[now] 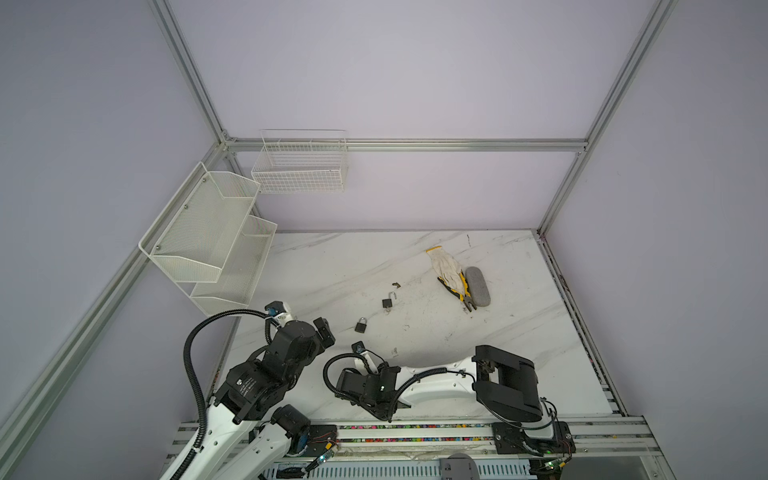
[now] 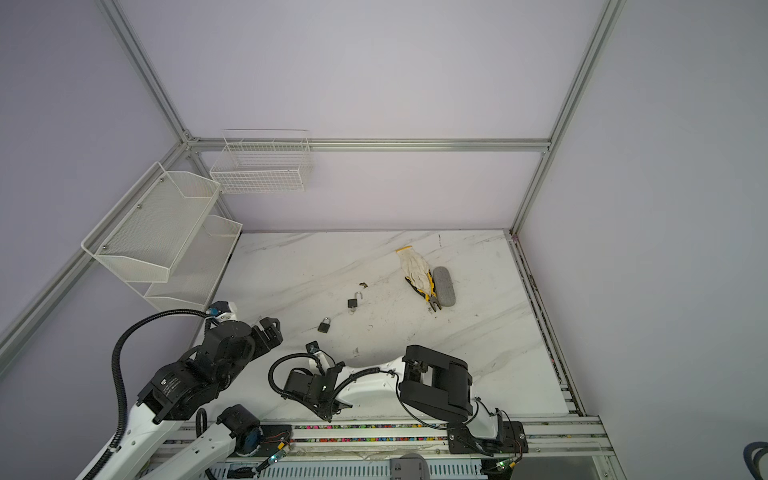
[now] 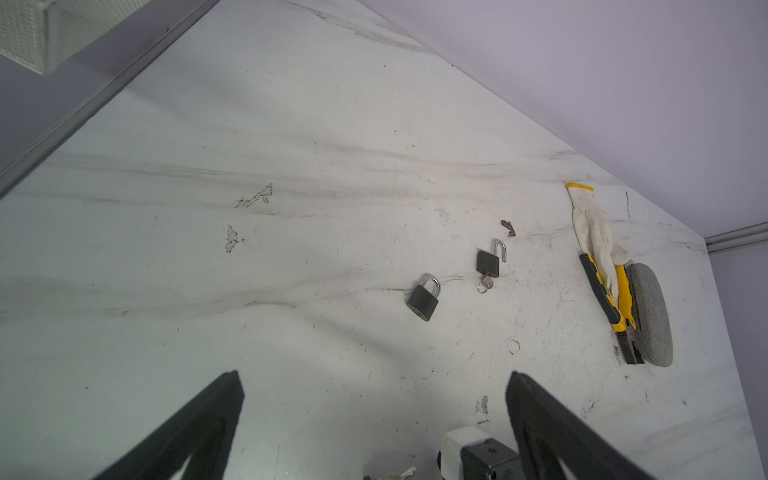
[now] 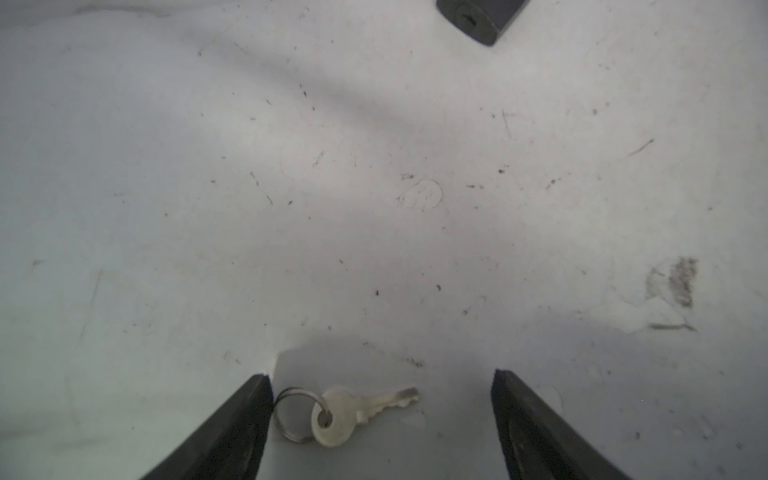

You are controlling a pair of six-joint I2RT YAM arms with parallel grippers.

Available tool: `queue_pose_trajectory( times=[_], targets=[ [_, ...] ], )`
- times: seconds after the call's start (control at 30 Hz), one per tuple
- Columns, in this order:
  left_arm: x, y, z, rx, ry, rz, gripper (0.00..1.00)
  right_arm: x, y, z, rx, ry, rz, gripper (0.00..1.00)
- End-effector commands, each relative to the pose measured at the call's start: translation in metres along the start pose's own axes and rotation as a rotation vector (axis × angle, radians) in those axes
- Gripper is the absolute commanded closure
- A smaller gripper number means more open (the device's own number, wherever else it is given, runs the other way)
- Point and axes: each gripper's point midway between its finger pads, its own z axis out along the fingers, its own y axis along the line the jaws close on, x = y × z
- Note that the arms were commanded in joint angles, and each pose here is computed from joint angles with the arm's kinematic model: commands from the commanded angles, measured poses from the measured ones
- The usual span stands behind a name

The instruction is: Unlock with the key

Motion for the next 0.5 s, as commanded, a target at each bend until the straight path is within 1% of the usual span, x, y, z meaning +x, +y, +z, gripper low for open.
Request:
queue_pose_trajectory(
  times=[0.0, 0.17, 0.23, 0.3, 0.47],
  targets=[
    [0.004, 0.009, 0.005, -0.032, -0.01, -0.011, 0.0, 0.017, -0.02, -0.004, 0.062, 0.044, -0.033, 0.14],
    [0.003, 0.007, 0.006, -0.027, -0.012, -0.02, 0.0, 0.024, -0.033, -0.014, 0.069, 0.073, -0.058, 0.14],
    [0.003, 0.006, 0.007, -0.025, -0.011, -0.024, 0.0, 0.026, -0.037, -0.019, 0.061, 0.079, -0.056, 0.13],
    [0.004, 0.005, 0.007, -0.024, -0.007, -0.025, 0.0, 0.026, -0.044, -0.024, 0.059, 0.079, -0.044, 0.11],
    [0.006, 0.003, 0.009, -0.018, 0.0, -0.025, 0.0, 0.021, -0.071, -0.032, 0.061, 0.08, 0.006, 0.11]
  ],
)
